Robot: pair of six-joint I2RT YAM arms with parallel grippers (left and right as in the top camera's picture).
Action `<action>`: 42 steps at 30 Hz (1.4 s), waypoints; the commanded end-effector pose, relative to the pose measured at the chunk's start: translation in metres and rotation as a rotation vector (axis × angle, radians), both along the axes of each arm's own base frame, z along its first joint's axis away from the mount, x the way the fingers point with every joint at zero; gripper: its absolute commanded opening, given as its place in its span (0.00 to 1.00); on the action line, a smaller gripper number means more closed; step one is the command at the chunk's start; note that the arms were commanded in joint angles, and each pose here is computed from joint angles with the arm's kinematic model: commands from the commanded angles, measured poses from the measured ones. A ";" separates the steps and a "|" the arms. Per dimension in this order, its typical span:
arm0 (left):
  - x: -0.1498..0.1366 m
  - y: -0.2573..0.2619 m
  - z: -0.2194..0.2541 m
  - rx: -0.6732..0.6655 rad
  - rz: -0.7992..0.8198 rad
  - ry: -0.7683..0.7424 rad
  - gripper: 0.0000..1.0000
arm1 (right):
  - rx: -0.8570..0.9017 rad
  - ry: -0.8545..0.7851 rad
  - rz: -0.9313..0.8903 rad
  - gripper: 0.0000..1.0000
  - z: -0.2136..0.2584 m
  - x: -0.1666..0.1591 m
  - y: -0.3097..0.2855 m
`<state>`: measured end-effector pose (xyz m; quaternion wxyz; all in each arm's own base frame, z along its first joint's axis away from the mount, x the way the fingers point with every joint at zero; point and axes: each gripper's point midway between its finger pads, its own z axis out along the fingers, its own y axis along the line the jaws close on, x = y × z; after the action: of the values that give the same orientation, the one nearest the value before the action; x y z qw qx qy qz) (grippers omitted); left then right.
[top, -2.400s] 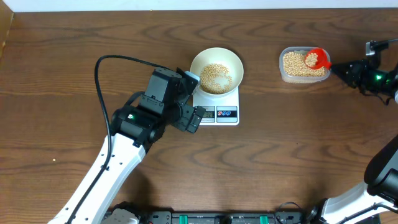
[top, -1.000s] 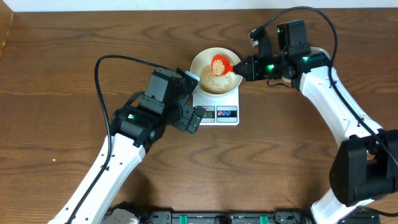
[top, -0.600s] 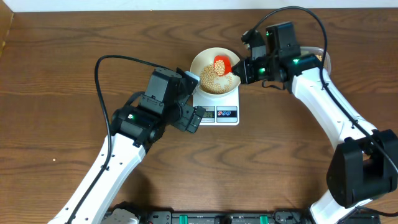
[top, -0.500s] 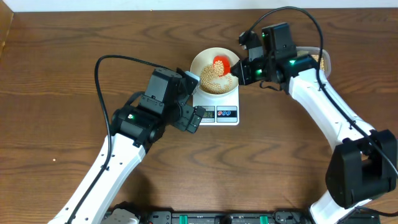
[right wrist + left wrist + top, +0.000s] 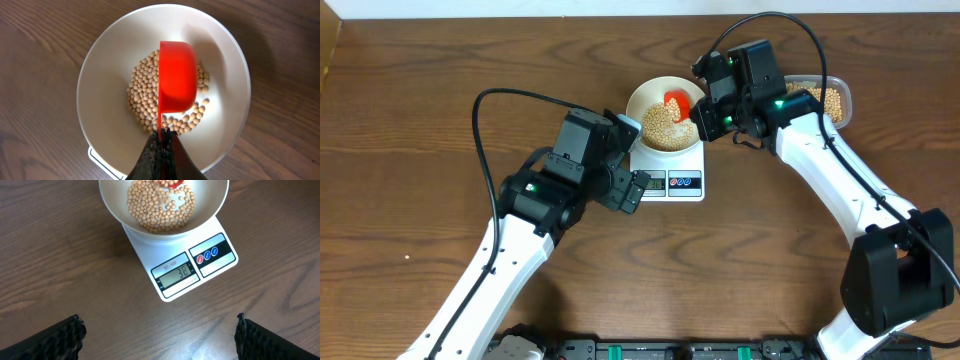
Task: Scoop item into bowl and weigh 50g on scale
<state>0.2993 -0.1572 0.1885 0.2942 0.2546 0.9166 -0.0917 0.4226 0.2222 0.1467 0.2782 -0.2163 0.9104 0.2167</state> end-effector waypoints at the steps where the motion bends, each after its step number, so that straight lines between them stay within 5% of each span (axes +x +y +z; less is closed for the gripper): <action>1: -0.001 0.001 -0.001 0.002 -0.008 0.001 0.97 | 0.003 -0.072 0.024 0.01 0.025 0.004 0.004; 42: -0.001 0.001 -0.001 0.002 -0.008 0.001 0.97 | 0.160 0.002 0.024 0.01 0.044 -0.002 0.005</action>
<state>0.2993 -0.1572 0.1885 0.2942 0.2546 0.9166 -0.0917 0.4186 0.2264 0.1631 0.2634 -0.1973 0.8994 0.2875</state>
